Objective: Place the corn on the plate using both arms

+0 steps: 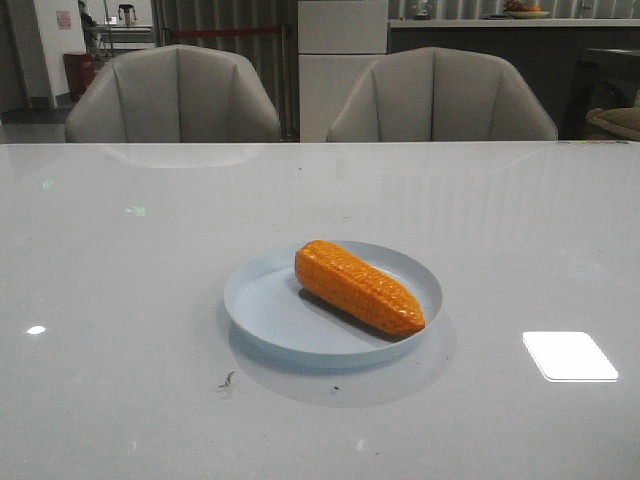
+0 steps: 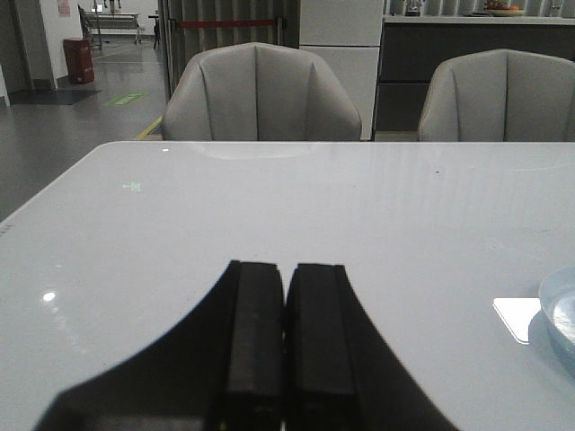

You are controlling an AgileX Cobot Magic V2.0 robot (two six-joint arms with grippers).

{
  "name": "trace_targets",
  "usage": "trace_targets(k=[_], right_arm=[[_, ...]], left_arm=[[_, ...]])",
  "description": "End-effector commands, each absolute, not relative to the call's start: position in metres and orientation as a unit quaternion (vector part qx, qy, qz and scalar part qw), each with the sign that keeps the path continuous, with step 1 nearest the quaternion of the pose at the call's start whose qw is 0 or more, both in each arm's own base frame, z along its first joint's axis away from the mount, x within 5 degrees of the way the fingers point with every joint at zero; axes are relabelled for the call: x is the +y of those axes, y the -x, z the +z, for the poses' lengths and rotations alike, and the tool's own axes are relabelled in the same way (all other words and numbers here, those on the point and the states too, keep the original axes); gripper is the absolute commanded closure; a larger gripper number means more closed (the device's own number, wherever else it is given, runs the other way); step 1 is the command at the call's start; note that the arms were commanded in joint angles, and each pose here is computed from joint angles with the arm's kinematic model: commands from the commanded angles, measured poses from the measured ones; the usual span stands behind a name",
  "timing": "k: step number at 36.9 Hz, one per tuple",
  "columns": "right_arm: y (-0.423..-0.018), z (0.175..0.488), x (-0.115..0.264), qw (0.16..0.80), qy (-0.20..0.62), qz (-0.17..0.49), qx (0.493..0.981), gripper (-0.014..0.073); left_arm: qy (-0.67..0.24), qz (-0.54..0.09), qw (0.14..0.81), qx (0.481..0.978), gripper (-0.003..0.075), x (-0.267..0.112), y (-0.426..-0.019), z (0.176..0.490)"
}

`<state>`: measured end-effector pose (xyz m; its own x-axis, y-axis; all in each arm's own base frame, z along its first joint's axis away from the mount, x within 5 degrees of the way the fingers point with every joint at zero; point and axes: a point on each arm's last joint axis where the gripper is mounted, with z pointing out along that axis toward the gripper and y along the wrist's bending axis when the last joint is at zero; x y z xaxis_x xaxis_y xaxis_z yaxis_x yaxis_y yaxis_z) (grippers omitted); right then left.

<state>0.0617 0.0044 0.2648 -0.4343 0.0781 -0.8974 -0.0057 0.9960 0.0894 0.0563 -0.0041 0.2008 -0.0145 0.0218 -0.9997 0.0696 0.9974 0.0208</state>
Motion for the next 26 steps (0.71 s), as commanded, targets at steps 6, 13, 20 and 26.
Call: trace_targets(k=[6,13,20,26], right_arm=[[-0.059,0.260,0.001,0.674,-0.028,0.028,0.738,0.0538],[-0.060,0.220,-0.001,0.730,-0.036,0.021,0.683,0.0538],[-0.054,0.214,-0.001,0.748,-0.035,0.022,0.662,0.0538],[-0.053,0.214,-0.001,0.749,-0.035,0.022,0.661,0.0538]], left_arm=[[-0.024,-0.019,0.728,0.685,0.0627,-0.003,-0.056,0.198],[-0.024,-0.019,0.728,0.685,0.0627,-0.003,-0.056,0.198],[-0.024,-0.019,0.728,0.685,0.0627,-0.003,-0.056,0.198],[-0.024,-0.019,0.728,0.685,0.0627,-0.003,-0.056,0.198]])
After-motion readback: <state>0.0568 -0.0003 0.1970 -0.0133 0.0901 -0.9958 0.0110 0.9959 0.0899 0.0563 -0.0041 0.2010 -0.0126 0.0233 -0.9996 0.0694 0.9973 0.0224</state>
